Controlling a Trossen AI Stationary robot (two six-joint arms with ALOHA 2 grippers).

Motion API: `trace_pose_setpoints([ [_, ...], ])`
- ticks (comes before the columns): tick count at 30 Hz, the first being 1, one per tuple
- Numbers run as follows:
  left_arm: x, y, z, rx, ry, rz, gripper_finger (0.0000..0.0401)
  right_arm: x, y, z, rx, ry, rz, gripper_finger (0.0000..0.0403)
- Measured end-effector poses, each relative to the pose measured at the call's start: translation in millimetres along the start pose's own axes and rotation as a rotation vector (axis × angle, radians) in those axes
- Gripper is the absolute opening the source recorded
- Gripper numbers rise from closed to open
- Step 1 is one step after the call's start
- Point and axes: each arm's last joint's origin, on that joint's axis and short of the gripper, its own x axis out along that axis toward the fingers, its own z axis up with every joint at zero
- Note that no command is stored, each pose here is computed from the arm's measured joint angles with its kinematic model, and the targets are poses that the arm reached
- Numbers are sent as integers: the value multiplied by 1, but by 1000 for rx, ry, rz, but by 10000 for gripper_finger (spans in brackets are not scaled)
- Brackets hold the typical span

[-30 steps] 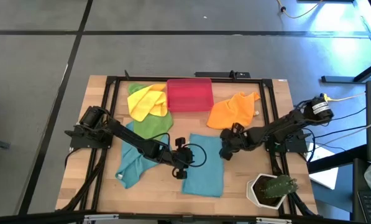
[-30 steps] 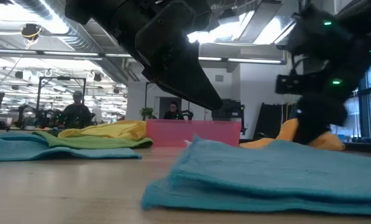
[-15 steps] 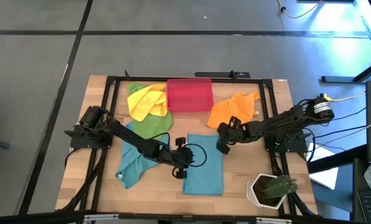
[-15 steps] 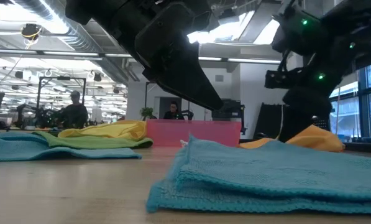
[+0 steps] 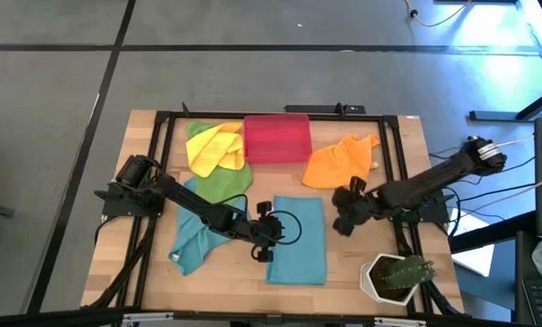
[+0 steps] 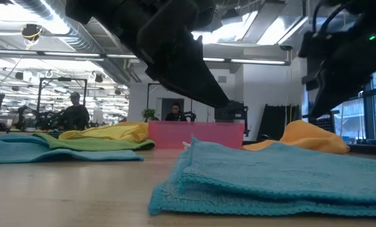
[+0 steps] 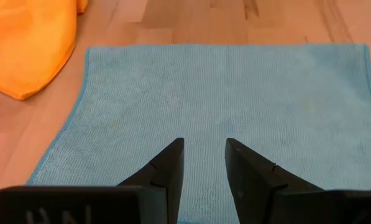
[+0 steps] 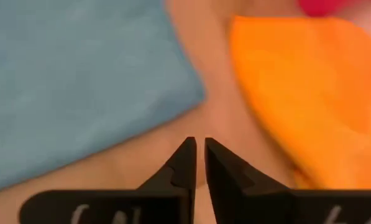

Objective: Roll microfiber towels into tight, uniform cylinder then place into a basket
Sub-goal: Fold the right blue microfiber towel

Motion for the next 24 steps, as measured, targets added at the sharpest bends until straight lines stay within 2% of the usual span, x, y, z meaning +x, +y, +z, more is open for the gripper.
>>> trace_pose_setpoints([
  [16,0,-1,7,-27,-65,-16,106,-19,64,-28,-138,-115,294,117],
  [24,0,-2,7,-27,-67,-16,106,-21,94,-33,-289,-257,421,167],
])
